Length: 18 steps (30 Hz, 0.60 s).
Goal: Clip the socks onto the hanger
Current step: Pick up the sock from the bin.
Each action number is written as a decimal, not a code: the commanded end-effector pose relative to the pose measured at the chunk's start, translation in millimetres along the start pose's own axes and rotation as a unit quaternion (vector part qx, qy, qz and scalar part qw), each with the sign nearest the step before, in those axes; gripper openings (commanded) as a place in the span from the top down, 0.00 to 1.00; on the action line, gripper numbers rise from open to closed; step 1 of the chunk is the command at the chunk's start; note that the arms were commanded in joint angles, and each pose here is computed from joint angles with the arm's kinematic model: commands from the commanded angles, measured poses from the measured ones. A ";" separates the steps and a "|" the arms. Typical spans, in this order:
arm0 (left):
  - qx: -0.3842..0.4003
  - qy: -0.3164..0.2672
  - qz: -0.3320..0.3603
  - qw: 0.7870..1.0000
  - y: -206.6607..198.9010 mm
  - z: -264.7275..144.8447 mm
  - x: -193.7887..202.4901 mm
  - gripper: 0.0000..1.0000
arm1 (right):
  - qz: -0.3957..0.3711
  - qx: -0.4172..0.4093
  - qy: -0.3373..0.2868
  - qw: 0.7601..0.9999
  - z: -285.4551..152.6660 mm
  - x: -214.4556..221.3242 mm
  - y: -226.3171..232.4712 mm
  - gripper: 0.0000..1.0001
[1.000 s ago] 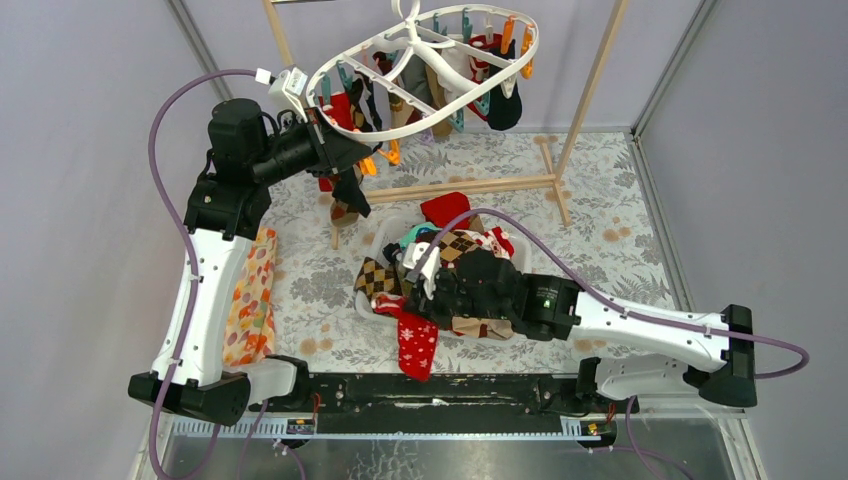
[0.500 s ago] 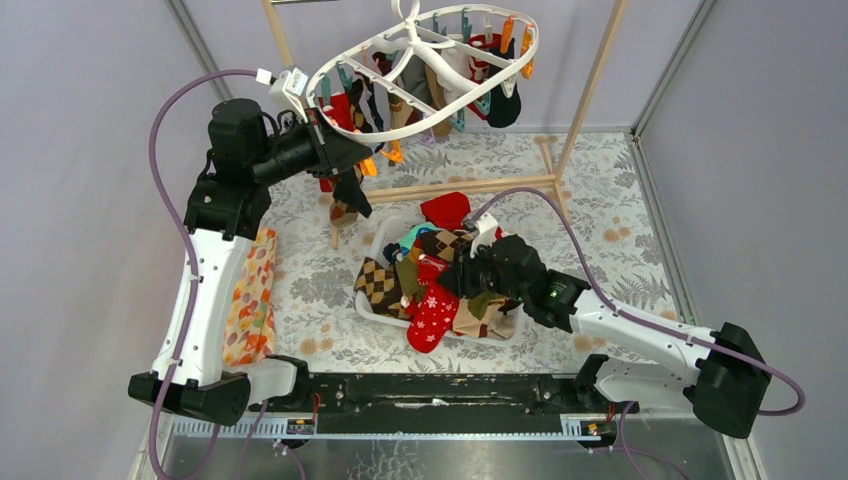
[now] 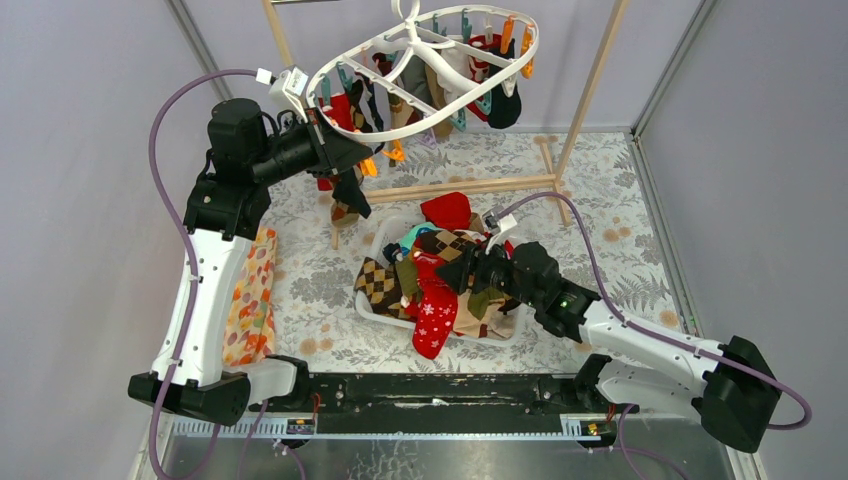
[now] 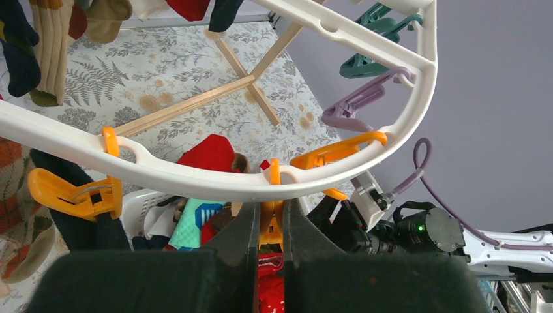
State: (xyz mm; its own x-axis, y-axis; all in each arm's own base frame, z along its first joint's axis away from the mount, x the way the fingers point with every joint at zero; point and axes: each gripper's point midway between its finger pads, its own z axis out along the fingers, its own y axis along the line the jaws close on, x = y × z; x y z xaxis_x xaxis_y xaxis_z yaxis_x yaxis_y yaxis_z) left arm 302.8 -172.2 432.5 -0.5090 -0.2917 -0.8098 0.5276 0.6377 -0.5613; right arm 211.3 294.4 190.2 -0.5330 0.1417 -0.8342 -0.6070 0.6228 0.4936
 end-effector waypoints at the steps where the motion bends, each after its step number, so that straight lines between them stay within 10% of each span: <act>1: 0.014 -0.003 0.001 1.000 -12.0 -8.0 -4.2 1.00 | 0.003 -0.062 -0.053 0.997 1.0 -30.1 26.9 0.40; 12: 0.017 -0.006 0.005 1.000 -15.4 -10.5 -5.7 1.00 | -0.055 -0.094 -0.030 0.994 4.2 -23.8 35.5 0.16; 18: 0.017 -0.005 0.004 1.000 -15.2 -9.7 -6.0 1.00 | -0.092 -0.116 -0.041 0.988 1.3 -27.9 42.0 0.23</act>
State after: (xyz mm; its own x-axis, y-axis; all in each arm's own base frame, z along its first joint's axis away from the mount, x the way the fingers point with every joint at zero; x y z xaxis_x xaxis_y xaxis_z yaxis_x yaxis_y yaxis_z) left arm 302.6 -172.4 432.5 -0.5095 -0.2912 -0.8097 0.5285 0.6367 -0.5615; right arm 201.2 312.1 197.4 -0.4736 0.0746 -0.8776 -0.7341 0.5172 0.4401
